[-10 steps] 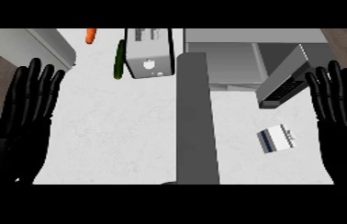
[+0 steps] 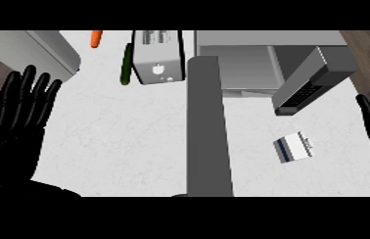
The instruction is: Pick up the milk, place it into the microwave and close the microwave
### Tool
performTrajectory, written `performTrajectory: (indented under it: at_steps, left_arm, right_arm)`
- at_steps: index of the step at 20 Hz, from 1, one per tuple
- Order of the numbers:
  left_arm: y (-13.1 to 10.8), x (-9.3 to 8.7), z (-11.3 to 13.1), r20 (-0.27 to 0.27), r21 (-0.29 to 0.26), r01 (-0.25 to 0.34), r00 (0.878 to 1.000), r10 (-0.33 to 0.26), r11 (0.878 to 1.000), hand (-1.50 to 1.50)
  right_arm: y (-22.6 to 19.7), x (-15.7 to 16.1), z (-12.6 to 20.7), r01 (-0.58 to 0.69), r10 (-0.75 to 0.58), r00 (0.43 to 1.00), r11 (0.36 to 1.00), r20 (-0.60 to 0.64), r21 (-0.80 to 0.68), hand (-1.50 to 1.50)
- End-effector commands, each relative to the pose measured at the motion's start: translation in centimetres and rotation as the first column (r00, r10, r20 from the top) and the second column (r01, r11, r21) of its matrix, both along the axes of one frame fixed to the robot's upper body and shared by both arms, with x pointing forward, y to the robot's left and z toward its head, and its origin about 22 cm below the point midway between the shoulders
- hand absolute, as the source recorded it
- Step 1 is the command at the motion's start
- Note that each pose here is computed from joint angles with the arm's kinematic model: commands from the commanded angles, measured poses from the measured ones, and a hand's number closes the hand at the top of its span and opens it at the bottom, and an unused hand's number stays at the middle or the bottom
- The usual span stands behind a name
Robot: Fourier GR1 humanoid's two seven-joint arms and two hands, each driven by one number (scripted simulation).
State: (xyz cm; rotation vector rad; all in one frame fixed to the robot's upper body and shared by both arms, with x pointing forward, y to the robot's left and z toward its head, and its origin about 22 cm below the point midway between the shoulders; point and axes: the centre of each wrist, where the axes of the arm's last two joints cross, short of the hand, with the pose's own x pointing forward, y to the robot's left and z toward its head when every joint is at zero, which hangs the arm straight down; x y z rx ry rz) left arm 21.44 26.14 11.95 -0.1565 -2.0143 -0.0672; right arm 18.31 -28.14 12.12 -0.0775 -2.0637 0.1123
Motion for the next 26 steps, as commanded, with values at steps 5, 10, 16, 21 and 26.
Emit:
performTrajectory:
  at_steps: [5, 10, 16, 21, 26]
  left_arm:
    - [2.4, -4.6, 1.1, -0.050, -0.059, 0.046, 0.998, -0.049, 0.997, -1.50]
    - [4.9, -5.5, 1.4, -0.054, -0.063, 0.025, 0.998, -0.028, 0.998, -1.50]
    - [5.2, -8.7, 0.8, -0.050, -0.078, 0.034, 0.998, -0.038, 0.996, -1.50]
    - [6.7, -10.3, 0.1, -0.034, -0.071, 0.023, 0.999, -0.026, 0.997, -1.50]
    - [8.9, -11.2, 0.9, -0.033, -0.073, 0.038, 0.999, -0.040, 0.997, -1.50]
  right_arm:
    - [-2.7, -0.8, 0.5, 0.050, -0.048, 0.998, 0.998, -0.039, 0.040, -1.50]
    - [-1.8, -3.2, -0.8, 0.092, -0.095, 0.989, 0.995, -0.109, -0.032, -1.50]
    - [-1.3, -2.5, -5.8, 0.124, -0.127, 0.983, 0.992, -0.135, -0.033, -1.50]
    - [-2.7, -0.2, -8.6, 0.218, -0.222, 0.958, 0.975, -0.183, -0.042, -1.50]
    - [-6.4, 0.9, -11.4, 0.284, -0.292, 0.931, 0.957, -0.220, -0.067, -1.50]
